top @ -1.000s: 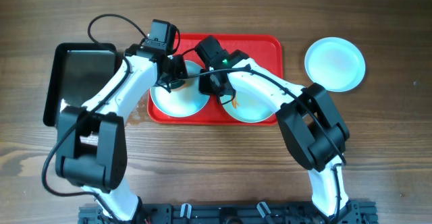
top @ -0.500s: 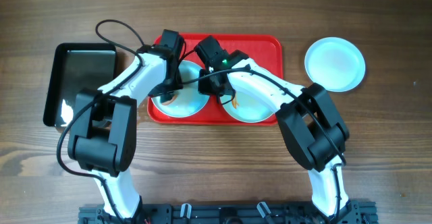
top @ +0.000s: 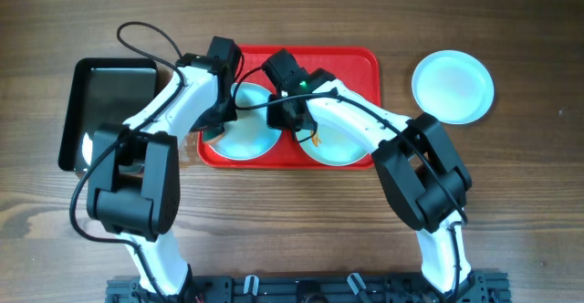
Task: Clean dirty plates on tray and stack at the side
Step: 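Scrub the lower-left plate again with the sponge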
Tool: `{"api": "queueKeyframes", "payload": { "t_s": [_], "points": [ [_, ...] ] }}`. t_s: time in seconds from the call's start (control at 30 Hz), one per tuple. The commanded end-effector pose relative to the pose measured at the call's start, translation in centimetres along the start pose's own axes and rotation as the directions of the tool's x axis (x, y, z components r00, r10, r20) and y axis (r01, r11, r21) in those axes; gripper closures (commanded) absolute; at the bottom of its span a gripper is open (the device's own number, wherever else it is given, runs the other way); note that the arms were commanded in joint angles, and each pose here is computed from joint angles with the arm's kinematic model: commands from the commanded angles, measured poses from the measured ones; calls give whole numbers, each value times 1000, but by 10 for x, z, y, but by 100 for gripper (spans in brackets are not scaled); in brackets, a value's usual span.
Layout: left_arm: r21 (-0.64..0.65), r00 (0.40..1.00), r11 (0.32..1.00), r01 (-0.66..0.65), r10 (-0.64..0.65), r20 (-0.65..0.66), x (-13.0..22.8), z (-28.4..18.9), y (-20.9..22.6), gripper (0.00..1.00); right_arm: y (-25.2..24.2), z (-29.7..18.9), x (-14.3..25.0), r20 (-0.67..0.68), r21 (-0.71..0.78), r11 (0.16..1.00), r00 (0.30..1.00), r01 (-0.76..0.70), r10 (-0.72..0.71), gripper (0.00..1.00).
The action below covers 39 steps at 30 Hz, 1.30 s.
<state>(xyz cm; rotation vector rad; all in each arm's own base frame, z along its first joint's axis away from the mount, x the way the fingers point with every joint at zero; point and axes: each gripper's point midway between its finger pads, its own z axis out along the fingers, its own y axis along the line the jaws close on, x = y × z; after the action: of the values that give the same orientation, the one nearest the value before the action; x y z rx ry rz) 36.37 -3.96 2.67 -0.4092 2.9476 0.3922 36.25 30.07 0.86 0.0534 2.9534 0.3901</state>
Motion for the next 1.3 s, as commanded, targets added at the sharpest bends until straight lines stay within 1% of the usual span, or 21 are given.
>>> {"api": "queueKeyframes", "payload": {
  "t_s": [0.0,0.03,0.07,0.1,0.17,0.23,0.33,0.43,0.53,0.57,0.6,0.67,0.77,0.83,0.9,1.0,1.07,1.13,1.23,1.27],
  "points": [
    [138,998,989,48,-54,41,-16,-17,-17,96,-15,3,-2,15,48,999,1000,-25,24,96],
    [228,999,972,48,-53,15,-14,-20,-34,96,-15,3,-3,18,46,999,1000,-26,25,96],
    [341,999,939,37,-37,-9,-13,-26,-55,96,-14,3,-3,20,45,998,999,-40,39,96],
    [405,999,913,35,-32,-15,-14,-31,-67,96,-14,3,-3,19,45,998,999,-40,39,96],
    [425,999,905,34,-34,-8,-17,-31,-71,96,-15,3,-3,18,46,998,999,-40,40,95],
    [430,999,902,36,-25,-29,-12,-26,-74,96,-15,3,-3,18,46,998,999,-40,40,96],
    [442,992,896,49,10,-130,12,-5,-81,96,-14,3,-3,20,44,998,999,-40,40,96],
    [352,980,935,50,22,-198,35,11,-63,96,-14,3,-3,20,44,998,999,-40,39,96],
    [189,985,982,21,12,-172,36,20,-33,96,-14,3,-3,20,44,998,999,-40,39,96],
    [95,990,995,4,9,-139,31,23,-15,96,-15,3,-3,19,45,998,999,-39,39,96],
    [55,993,999,-2,8,-120,28,24,-8,96,-15,3,-3,19,46,998,999,-39,39,96],
    [-82,999,997,-14,10,-46,16,25,15,96,-15,3,-3,19,45,998,999,-39,38,96],
    [-186,1000,982,-17,19,9,6,22,33,96,-14,3,-3,20,45,998,999,-39,38,96],
    [-254,996,967,1,20,83,-8,19,43,96,-14,3,-4,21,44,998,999,-39,38,96],
    [-276,989,961,30,11,146,-22,16,46,96,-14,3,-3,20,44,998,999,-39,38,96],
    [-247,977,966,79,-26,213,-40,8,40,96,-14,3,-4,21,44,998,999,-40,39,96],
    [-205,959,965,166,-109,263,-52,-1,36,96,-14,3,-4,21,44,998,999,-39,38,96],
    [-118,927,961,251,-204,314,-66,-14,29,96,-14,3,-4,21,44,998,999,-40,39,96],
    [46,921,967,249,-251,297,-71,-36,9,96,-14,3,-5,23,42,998,999,-41,40,96],
    [135,925,963,232,-262,276,-70,-49,-1,96,-14,3,-5,23,42,998,999,-41,40,96]
  ]
}}
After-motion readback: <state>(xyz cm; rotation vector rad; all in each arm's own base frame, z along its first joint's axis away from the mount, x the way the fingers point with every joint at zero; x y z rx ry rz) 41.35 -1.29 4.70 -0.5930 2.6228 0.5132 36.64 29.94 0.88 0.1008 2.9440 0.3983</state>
